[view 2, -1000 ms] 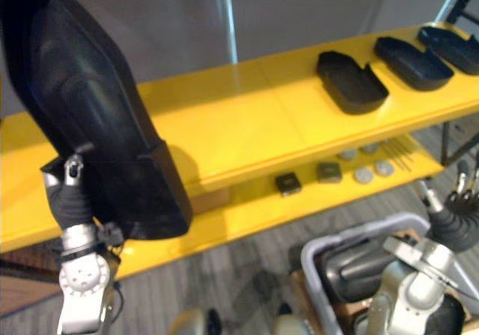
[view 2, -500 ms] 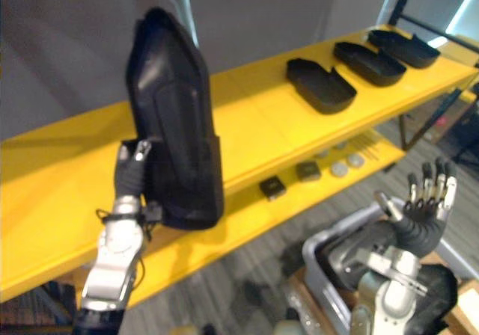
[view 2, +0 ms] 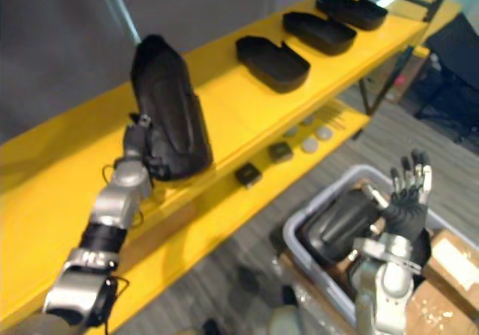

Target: Walk over and take plastic housings, then place them on the shelf

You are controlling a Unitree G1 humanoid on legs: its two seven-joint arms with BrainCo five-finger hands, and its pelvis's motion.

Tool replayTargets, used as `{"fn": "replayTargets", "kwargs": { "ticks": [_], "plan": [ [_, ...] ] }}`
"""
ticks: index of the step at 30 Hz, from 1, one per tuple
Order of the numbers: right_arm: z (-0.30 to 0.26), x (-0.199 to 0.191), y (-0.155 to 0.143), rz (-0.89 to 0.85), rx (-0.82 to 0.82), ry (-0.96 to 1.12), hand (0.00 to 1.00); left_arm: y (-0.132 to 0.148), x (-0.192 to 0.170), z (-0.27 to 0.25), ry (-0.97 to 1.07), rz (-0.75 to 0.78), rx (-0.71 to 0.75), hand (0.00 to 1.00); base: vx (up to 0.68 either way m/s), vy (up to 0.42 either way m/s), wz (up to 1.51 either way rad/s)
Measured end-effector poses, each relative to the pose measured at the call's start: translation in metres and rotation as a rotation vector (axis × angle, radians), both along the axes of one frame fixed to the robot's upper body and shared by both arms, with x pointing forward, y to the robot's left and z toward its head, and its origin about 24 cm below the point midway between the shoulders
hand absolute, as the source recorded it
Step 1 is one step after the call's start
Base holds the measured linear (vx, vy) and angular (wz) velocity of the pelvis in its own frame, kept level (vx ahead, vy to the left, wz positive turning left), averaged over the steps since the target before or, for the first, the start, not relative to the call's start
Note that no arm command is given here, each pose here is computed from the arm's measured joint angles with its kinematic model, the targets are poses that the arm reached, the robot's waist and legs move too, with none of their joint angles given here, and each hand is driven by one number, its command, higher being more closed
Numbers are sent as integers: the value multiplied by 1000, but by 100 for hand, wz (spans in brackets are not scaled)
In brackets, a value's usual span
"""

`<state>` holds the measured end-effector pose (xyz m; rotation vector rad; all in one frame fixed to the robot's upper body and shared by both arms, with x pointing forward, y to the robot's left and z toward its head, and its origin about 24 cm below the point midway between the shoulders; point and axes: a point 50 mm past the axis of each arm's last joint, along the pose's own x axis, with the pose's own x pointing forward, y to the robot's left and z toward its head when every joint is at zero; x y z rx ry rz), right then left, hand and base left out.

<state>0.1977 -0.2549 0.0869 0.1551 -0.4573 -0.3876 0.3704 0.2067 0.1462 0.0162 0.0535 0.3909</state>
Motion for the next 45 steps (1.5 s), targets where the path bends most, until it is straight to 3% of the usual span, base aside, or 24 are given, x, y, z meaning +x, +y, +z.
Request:
{"fn": "replayTargets", "kwargs": {
  "ticks": [8,10,18,25,26,38,45],
  "plan": [
    [-33,-9,19,38,82,142,0,31,-1,-11,133,226,-31,100,2,-8,-5],
    [-41,-11,22,26,109,175,0,50,-3,-1,142,301,-10,100,-4,-34,-5],
    [-45,-14,25,6,134,189,0,81,-11,18,134,425,29,100,-2,-4,0],
    [-51,-18,33,23,163,207,0,85,-11,18,172,440,58,100,0,0,0],
    [-51,-18,33,23,167,208,0,85,-11,18,176,438,58,0,0,0,0],
    [-55,-20,34,32,197,220,0,83,-6,30,134,407,29,0,0,0,0],
    [-57,-24,34,29,197,230,0,77,-2,37,10,395,-125,0,0,0,0]
  ]
}}
